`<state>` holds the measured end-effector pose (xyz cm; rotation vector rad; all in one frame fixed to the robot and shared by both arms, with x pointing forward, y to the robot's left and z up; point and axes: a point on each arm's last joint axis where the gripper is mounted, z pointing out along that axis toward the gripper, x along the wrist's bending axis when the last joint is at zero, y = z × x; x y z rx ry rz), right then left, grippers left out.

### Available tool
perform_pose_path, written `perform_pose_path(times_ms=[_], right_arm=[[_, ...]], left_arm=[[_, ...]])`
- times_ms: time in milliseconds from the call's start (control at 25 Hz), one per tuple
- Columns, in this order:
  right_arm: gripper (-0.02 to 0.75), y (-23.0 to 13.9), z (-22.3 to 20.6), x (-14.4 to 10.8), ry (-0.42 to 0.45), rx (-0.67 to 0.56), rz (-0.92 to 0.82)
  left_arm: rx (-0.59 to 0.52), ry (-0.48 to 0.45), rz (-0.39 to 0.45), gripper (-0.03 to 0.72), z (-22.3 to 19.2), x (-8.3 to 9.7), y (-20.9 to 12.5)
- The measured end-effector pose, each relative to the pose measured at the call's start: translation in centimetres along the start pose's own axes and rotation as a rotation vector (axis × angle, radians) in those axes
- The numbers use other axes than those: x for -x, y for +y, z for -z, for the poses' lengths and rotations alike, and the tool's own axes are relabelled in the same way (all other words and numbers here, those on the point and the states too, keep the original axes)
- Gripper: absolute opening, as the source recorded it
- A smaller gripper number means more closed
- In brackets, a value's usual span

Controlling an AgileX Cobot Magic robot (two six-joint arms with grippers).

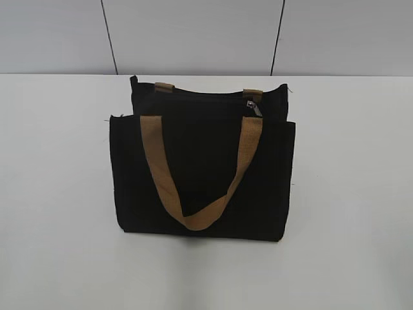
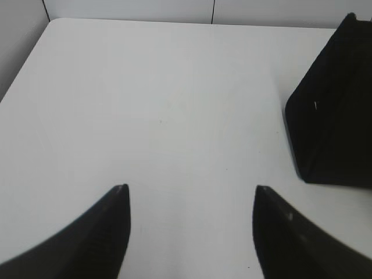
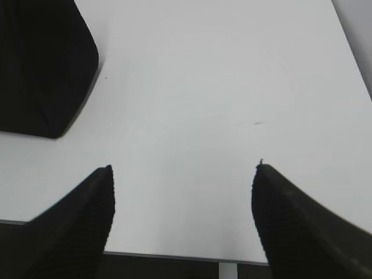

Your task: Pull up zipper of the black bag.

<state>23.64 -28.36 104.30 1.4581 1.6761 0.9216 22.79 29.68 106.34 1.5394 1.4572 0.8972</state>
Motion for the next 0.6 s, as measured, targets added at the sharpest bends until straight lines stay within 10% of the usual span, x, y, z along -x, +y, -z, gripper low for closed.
perform_pose_path(times_ms=[600], right_arm=[[0.557, 0.0, 0.0, -0.05, 0.006, 0.0, -0.003]], left_arm=[[0.0, 0.0, 0.0, 0.496, 0.0, 0.0, 0.0]])
